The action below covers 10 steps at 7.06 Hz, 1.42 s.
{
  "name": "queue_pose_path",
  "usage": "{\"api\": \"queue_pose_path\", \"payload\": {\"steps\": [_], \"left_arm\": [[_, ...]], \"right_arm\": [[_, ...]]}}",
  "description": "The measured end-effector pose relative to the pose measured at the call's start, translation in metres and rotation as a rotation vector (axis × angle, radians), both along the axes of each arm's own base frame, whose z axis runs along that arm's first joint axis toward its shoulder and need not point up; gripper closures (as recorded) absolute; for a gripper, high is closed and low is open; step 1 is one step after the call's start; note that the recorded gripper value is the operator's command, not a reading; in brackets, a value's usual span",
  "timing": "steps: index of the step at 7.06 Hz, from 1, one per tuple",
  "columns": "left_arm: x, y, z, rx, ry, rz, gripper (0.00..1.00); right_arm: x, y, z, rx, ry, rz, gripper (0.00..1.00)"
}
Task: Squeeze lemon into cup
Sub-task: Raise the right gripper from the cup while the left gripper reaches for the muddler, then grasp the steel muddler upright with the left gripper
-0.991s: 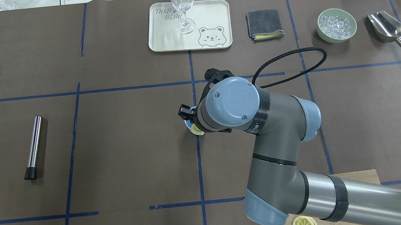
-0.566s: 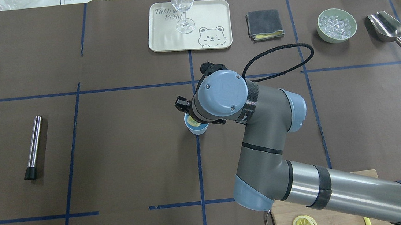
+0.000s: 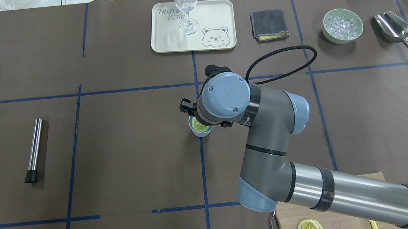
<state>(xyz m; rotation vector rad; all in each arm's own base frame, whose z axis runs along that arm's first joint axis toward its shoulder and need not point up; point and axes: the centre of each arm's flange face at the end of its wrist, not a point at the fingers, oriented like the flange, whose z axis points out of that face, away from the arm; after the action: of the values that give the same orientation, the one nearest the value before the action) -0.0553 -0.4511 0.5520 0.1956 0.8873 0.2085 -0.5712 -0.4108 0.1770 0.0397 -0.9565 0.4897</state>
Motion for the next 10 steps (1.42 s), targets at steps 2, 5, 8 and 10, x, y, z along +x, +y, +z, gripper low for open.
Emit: {"api": "queue_pose_path", "payload": {"steps": [2, 5, 8, 10], "left_arm": [[0.002, -0.004, -0.007, 0.026, 0.000, 0.005, 0.00], [0.060, -0.021, -0.013, 0.048, 0.035, -0.050, 0.00], [0.198, -0.026, -0.027, -0.055, -0.001, -0.120, 0.10], [0.257, -0.035, -0.018, -0.186, -0.016, -0.131, 0.10]], "right_arm": [[0.002, 0.000, -0.004, 0.001, -0.009, -0.003, 0.01], [0.079, -0.024, -0.008, -0.043, -0.102, -0.029, 0.00], [0.190, -0.032, 0.077, -0.008, -0.048, -0.098, 0.00], [0.214, -0.026, 0.107, 0.002, -0.019, -0.121, 0.00]]}}
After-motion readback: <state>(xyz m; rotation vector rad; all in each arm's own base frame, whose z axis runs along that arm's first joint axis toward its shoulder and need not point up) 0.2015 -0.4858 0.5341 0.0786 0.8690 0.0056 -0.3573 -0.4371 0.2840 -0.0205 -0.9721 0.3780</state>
